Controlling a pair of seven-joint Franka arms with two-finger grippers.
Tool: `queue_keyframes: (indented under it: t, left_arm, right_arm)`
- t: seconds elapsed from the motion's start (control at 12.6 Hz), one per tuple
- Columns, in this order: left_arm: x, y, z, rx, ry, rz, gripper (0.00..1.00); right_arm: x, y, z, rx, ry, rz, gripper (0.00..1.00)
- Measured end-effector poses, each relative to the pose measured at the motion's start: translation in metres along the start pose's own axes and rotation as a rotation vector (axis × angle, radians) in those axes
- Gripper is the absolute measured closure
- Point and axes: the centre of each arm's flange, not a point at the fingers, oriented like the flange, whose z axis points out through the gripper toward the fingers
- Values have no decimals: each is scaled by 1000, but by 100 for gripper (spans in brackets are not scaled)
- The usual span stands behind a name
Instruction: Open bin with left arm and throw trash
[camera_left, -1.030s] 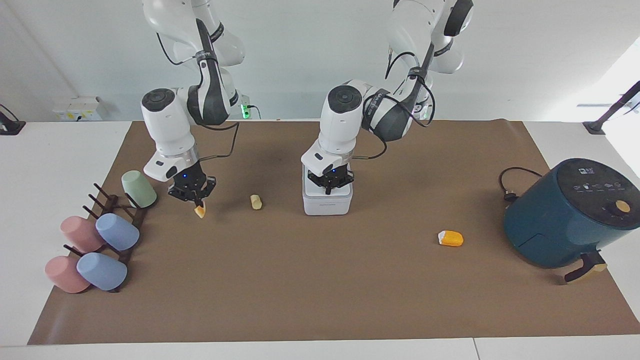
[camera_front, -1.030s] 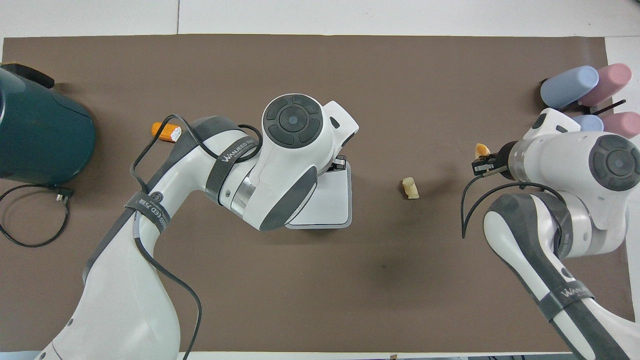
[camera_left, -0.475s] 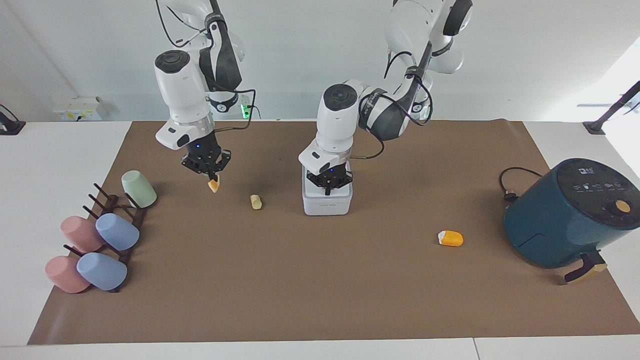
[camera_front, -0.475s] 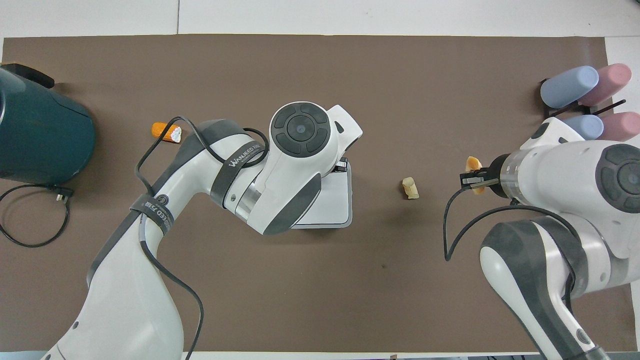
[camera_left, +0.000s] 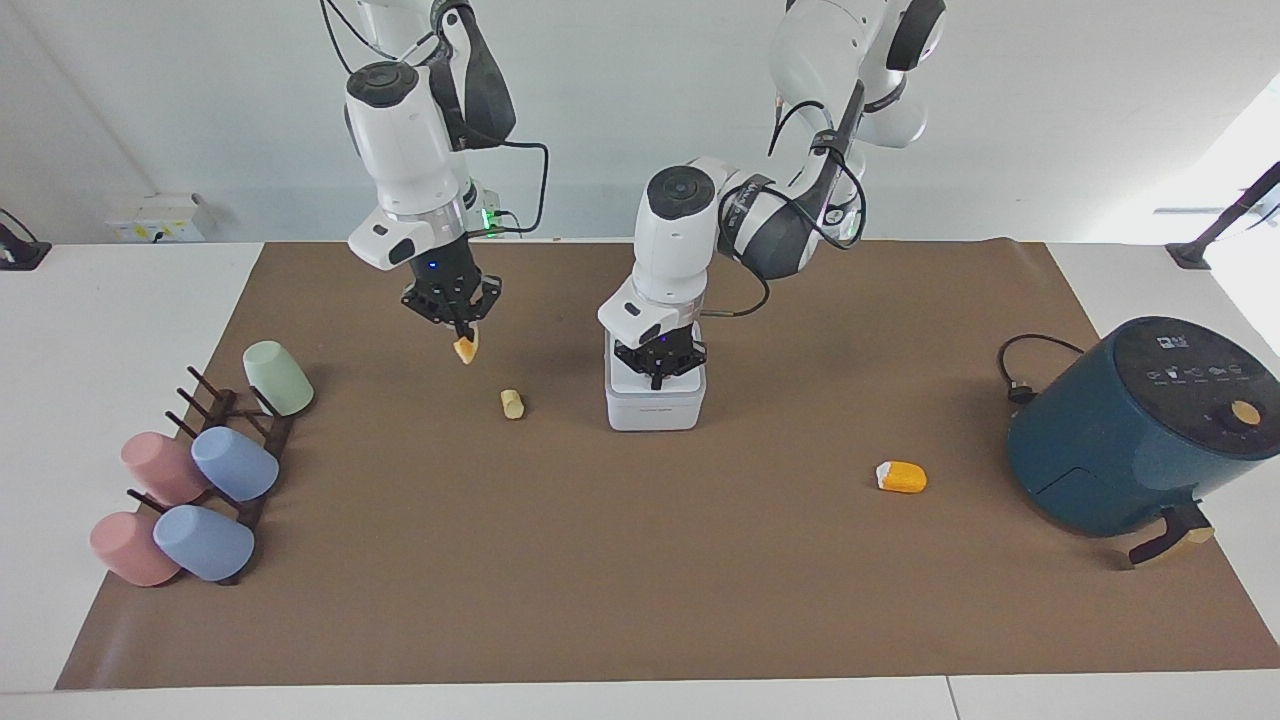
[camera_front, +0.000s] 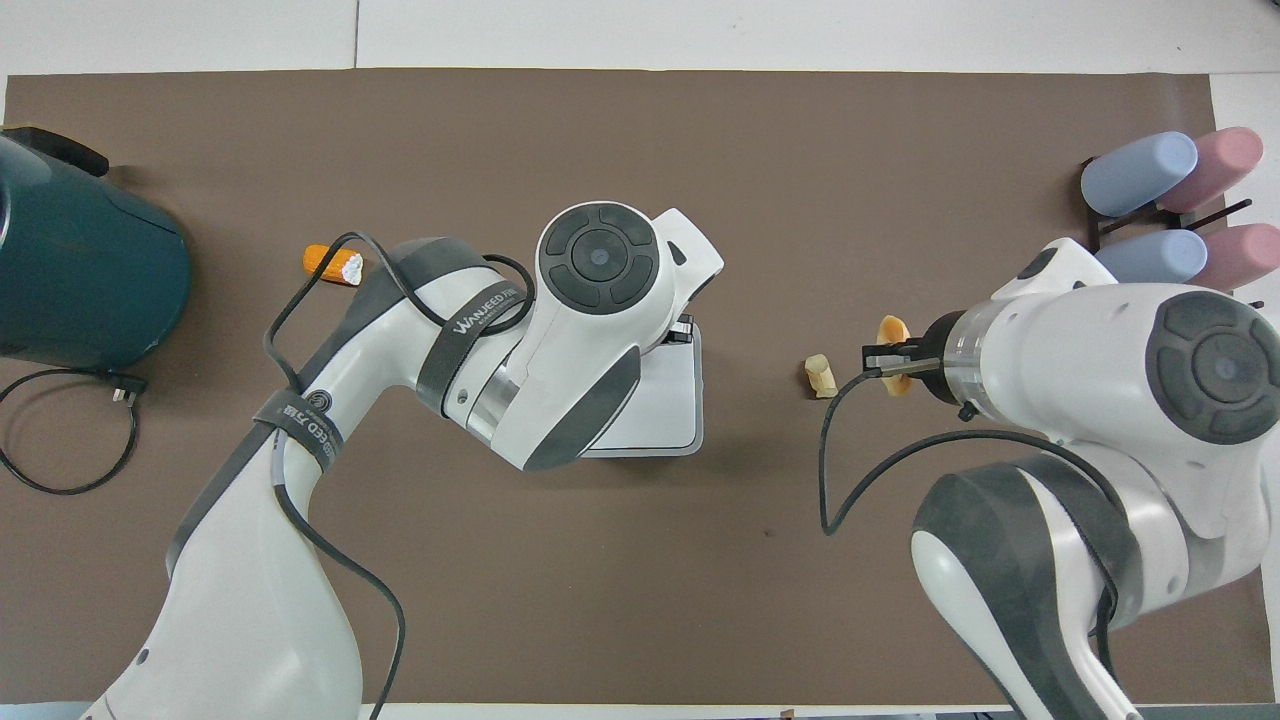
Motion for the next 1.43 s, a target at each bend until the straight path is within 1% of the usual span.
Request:
queue_keyframes:
  t: [0.16,0.32,0.48,0.71,0.87,0.95,1.03,1.19,1.27,1.43]
  left_arm:
    - [1,-10,-20,-1,-3,-19,99]
    - [-2,-23,-49,3,-11,-35,99]
    - [-6,-47,-81,-4,-33,-23,99]
    - [-4,-105,-123,-13,-57,18,99]
    - [4,-153,-137,-15,-66,51,99]
    - [10,-177,-136,-17,-70,55,90]
    - [16,-204,-131,-17,-79,42,78]
    - [22,-250,-119,-23,-102,-34,52]
    - [25,-270,-113,-24,-104,-107,40]
    - [32,-299,-92,-29,-59,-319,13]
  right_arm:
    - [-1,-17,-4,54,2,32,95]
    - [-1,-36,-4,83,29,65,95]
    - [-4,-64,5,126,43,109,95]
    - [-5,-109,30,198,55,142,95]
    - [1,-138,44,232,55,188,95]
    - [2,-153,50,241,55,195,95]
    - [1,-166,57,246,52,190,95]
    - [-6,-181,69,242,34,176,95]
    - [-7,-182,71,241,31,175,87]
    - [-8,-180,72,229,8,174,63]
